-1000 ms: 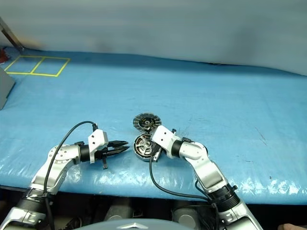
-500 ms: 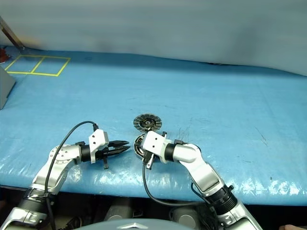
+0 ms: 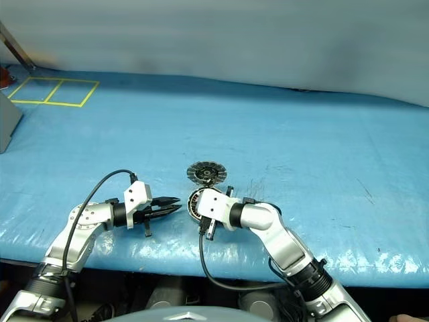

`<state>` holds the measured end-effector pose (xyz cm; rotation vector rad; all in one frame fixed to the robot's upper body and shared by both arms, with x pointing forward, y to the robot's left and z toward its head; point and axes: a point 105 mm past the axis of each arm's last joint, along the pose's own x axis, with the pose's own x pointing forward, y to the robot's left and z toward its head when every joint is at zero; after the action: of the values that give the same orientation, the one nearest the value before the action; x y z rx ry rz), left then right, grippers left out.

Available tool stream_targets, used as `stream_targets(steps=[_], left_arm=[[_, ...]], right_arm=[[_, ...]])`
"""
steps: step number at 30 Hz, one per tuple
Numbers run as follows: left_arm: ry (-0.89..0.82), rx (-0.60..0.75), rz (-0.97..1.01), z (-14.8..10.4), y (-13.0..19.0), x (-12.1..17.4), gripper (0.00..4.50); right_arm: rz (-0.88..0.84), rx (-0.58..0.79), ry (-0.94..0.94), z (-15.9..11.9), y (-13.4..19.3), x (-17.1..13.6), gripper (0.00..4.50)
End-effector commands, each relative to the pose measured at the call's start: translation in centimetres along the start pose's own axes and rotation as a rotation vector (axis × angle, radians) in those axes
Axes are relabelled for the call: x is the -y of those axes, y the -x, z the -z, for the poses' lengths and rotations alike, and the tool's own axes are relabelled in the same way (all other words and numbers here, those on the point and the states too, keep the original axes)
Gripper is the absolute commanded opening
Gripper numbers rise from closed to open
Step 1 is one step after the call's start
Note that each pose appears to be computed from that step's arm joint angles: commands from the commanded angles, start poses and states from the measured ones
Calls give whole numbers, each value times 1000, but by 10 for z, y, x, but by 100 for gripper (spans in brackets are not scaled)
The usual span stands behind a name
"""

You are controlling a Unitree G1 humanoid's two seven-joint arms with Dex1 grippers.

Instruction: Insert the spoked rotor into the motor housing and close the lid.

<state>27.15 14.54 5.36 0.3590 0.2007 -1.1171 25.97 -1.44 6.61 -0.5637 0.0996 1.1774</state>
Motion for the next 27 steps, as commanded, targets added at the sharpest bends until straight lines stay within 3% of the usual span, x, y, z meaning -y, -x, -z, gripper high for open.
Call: stream_targets(steps=[1,10,21,27], left_arm=[[-34,30,-18,-11,3,-4,74],[-39,50,-32,-14,3,-7,74],[-2,88,-72,-10,7,-6,74],[19,103,-95,-4,11,-3,74]], right_arm=[[16,-4,-18,3,3,2,1],[122,204,-148,-27,21,27,1],[330,52,-219,23,63,61,1],[412,84,-195,24,58,99,1]])
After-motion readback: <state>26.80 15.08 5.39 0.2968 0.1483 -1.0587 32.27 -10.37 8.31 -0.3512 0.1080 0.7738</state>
